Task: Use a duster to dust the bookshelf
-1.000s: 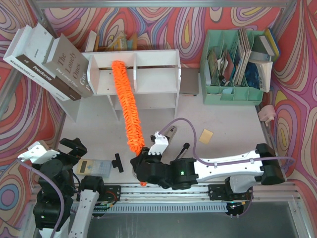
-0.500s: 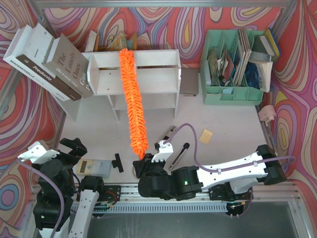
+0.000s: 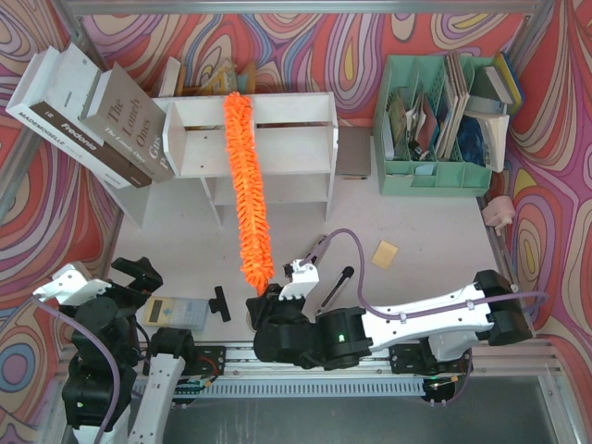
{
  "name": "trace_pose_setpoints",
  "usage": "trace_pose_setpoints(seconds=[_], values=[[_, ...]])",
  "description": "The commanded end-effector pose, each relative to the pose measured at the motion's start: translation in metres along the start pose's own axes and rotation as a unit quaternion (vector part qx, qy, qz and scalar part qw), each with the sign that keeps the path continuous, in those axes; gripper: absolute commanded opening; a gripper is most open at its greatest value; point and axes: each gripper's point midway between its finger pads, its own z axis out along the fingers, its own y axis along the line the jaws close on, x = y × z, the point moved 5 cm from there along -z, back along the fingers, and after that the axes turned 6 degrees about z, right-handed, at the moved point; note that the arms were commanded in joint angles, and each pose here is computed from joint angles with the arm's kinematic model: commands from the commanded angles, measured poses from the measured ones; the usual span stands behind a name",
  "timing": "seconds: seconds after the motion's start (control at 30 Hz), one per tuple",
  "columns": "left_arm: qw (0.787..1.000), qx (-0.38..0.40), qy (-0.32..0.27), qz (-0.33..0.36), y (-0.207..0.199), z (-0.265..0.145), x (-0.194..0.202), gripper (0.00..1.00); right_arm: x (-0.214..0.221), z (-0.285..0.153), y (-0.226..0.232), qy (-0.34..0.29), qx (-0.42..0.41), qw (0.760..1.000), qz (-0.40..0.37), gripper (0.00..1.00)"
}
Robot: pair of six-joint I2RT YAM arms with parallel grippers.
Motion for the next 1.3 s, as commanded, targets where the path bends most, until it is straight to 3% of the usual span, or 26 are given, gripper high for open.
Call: trace_pose_setpoints(seconds=[0.0, 0.4, 0.83, 1.27], values=[[1.000, -0.006, -0.001, 0.000, 0.003, -0.001, 0.002, 0.98, -0.001, 0.013, 0.001, 0.010, 0.012, 1.000, 0.023, 0.00], [1.000, -0.005, -0.002, -0.001, 0.003, -0.002, 0.002, 0.98, 0.008, 0.032, -0.001, 0.055, 0.024, 0.998, 0.025, 0.00], [1.000, -0.005, -0.001, -0.001, 0.003, -0.001, 0.002, 0.98, 0.034, 0.046, 0.039, 0.114, -0.042, 0.991, -0.065, 0.00], [1.000, -0.005, -0.001, -0.001, 0.003, -0.001, 0.002, 0.98, -0.012, 0.028, -0.009, 0.017, 0.028, 0.999, 0.035, 0.00]])
